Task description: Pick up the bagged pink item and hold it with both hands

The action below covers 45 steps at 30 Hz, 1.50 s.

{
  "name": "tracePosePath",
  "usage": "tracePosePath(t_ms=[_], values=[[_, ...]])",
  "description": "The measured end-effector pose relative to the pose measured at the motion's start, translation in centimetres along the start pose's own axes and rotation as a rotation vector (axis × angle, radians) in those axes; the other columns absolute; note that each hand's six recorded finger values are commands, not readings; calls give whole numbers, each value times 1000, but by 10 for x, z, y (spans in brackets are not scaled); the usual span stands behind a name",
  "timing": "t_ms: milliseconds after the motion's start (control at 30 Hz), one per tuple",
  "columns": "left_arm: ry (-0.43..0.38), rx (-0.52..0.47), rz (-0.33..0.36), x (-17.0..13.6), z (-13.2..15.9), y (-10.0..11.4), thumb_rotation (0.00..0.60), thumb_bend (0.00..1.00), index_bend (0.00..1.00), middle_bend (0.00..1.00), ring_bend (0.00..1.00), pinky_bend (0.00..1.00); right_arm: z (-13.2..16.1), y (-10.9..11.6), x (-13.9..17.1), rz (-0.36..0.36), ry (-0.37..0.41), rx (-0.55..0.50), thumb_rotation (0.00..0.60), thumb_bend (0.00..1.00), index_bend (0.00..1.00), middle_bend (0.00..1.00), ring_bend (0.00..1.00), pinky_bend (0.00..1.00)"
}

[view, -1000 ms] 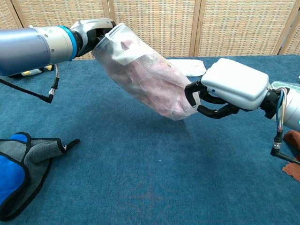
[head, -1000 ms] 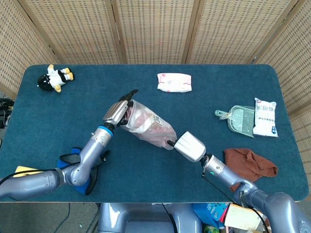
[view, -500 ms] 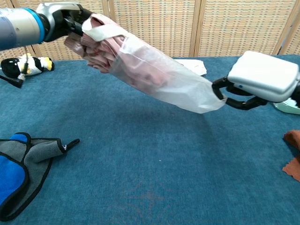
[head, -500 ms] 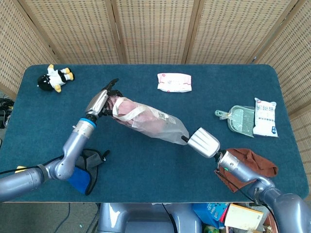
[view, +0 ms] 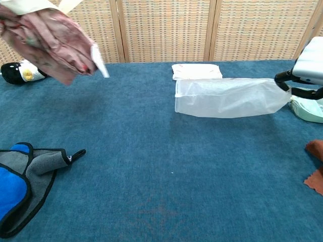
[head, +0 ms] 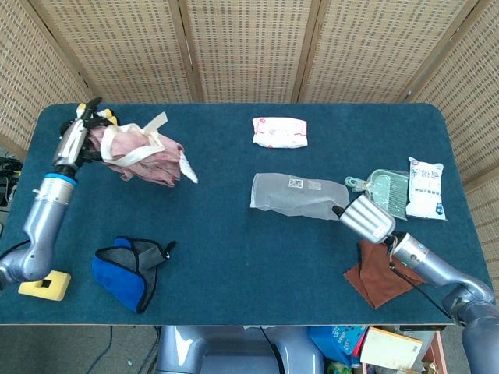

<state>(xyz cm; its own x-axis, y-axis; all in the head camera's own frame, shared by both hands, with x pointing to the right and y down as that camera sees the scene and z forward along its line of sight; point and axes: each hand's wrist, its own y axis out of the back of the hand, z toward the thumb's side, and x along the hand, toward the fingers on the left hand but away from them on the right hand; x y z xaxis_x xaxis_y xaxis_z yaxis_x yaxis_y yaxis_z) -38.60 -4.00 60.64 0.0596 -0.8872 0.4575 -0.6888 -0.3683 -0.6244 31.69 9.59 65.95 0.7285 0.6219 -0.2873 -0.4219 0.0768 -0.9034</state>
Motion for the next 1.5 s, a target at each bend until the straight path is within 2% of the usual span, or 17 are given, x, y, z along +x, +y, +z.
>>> tracePosePath(t_ms=[200,233,267,300,333,367,400,433,533,600,833,967,1100,1200,1300,1367,1500], values=[[43,-6,29,-8,-31,24,600,540,733,0,0,0,-8,-1,11,11,-15,26,600,807,742,900,970,1000],[49,-6,29,-9,-35,26,600,540,705,0,0,0,-8,-1,12,10,-14,25,600,771,650,828,932,979],[56,-5,27,-10,-41,28,600,523,541,0,0,0,-7,-1,13,8,-13,23,600,673,530,734,850,905],[61,-2,23,-11,-45,29,600,437,321,0,0,0,-6,-1,13,8,-12,19,600,436,303,501,597,676],[65,5,20,-12,-49,29,600,343,139,0,0,0,-5,-2,14,11,-13,16,600,234,137,297,358,426],[71,18,11,-14,-54,29,600,259,35,0,0,0,-6,-4,15,20,-21,14,600,95,47,157,188,237],[76,31,0,-15,-58,27,600,157,0,0,0,0,-6,-5,15,27,-27,14,600,0,0,24,22,49],[83,45,-15,-17,-61,25,600,126,0,0,0,0,-7,-8,16,40,-40,13,600,0,0,0,0,2],[107,94,-53,-22,-72,22,600,94,0,0,0,0,-9,-19,20,100,-100,-3,600,0,0,0,0,0],[98,118,-41,-26,-73,26,600,93,0,0,0,0,-4,-20,21,122,-125,-45,600,0,0,0,0,0],[-19,246,102,-58,-68,54,600,90,0,0,0,0,10,19,33,55,-223,-256,600,0,0,0,0,0],[-68,325,194,-103,-74,63,600,91,0,0,0,0,9,41,64,25,-367,-433,600,0,0,0,0,0],[-47,373,256,-164,-91,57,600,90,0,0,0,0,12,53,106,29,-536,-600,600,0,0,0,0,0],[14,422,244,-211,-108,41,600,92,0,0,0,0,13,57,137,39,-649,-641,600,0,0,0,0,0],[56,461,218,-245,-113,27,600,93,0,0,0,0,13,62,154,26,-710,-644,600,0,0,0,0,0],[67,479,204,-259,-112,21,600,93,0,0,0,0,14,67,161,14,-734,-637,600,0,0,0,0,0],[65,503,185,-267,-110,17,600,95,0,0,0,0,17,73,166,4,-742,-629,600,0,0,0,0,0]])
